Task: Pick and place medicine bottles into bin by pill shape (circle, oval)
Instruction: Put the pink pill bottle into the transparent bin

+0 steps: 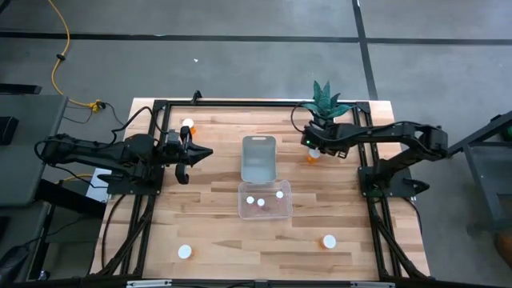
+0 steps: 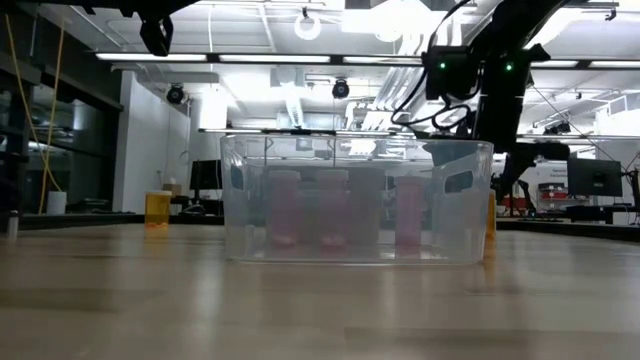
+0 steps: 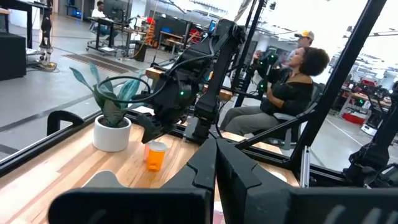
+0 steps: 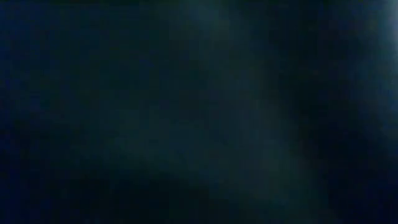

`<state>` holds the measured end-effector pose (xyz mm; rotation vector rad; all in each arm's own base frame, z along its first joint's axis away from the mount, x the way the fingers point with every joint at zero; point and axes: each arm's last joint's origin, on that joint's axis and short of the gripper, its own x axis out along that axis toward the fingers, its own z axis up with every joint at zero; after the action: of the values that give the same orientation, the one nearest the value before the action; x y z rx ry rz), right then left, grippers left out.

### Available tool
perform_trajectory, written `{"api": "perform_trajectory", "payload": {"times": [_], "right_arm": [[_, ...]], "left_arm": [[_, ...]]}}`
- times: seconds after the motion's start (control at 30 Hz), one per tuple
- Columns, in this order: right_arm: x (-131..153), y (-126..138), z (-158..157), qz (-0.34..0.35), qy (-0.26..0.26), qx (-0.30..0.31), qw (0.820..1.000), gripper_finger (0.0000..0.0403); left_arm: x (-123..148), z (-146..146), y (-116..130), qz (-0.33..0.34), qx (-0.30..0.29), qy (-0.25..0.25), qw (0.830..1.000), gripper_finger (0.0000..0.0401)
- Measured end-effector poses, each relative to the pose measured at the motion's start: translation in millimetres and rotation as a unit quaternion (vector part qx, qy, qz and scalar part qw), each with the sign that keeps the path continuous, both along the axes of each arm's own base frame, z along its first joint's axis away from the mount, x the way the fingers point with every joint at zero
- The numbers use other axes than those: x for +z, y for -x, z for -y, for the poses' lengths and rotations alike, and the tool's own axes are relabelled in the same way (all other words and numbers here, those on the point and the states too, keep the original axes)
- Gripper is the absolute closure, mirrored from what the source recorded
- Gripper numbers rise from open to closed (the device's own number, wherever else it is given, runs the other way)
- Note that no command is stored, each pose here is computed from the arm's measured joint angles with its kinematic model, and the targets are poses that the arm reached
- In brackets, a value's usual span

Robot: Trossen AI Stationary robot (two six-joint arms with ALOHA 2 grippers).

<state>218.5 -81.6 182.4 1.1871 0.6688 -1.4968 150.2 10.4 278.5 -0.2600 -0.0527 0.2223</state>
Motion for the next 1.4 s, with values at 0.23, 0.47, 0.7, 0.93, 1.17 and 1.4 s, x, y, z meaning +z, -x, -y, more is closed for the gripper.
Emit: {"api": "perform_trajectory", "payload": {"times": [0.23, 0.47, 0.7, 0.93, 1.17, 1.4], "right_arm": [[-2.1, -0.6, 0.1, -0.005, -0.002, 0.0, 1.0, 0.0208], [-2.1, -0.5, 0.3, -0.005, -0.001, -0.001, 1.0, 0.022], [-2.1, -0.5, 0.3, -0.005, -0.001, -0.001, 1.0, 0.0262], [-2.1, -0.5, 0.2, -0.005, -0.003, -0.001, 1.0, 0.0282], [-2.0, -0.6, 0.2, -0.005, -0.003, -0.001, 1.0, 0.0294], [-2.0, -0.5, 0.3, -0.006, -0.001, 0.0, 1.0, 0.0303]], "left_arm": [[0.1, 0.0, 0.0, 0.0, 0.0, 0.0, 1.0, 0.0401], [-0.2, 0.0, 0.0, -0.001, 0.0, 0.0, 1.0, 0.0401], [-0.6, 0.0, 0.0, -0.004, 0.0, 0.0, 1.0, 0.0401], [-0.6, 0.0, 0.0, -0.003, 0.0, 0.002, 1.0, 0.0401], [-0.6, 0.0, 0.0, -0.003, -0.001, 0.001, 1.0, 0.0401], [-0.6, 0.0, 0.0, -0.003, 0.0, 0.001, 1.0, 0.0401]]}}
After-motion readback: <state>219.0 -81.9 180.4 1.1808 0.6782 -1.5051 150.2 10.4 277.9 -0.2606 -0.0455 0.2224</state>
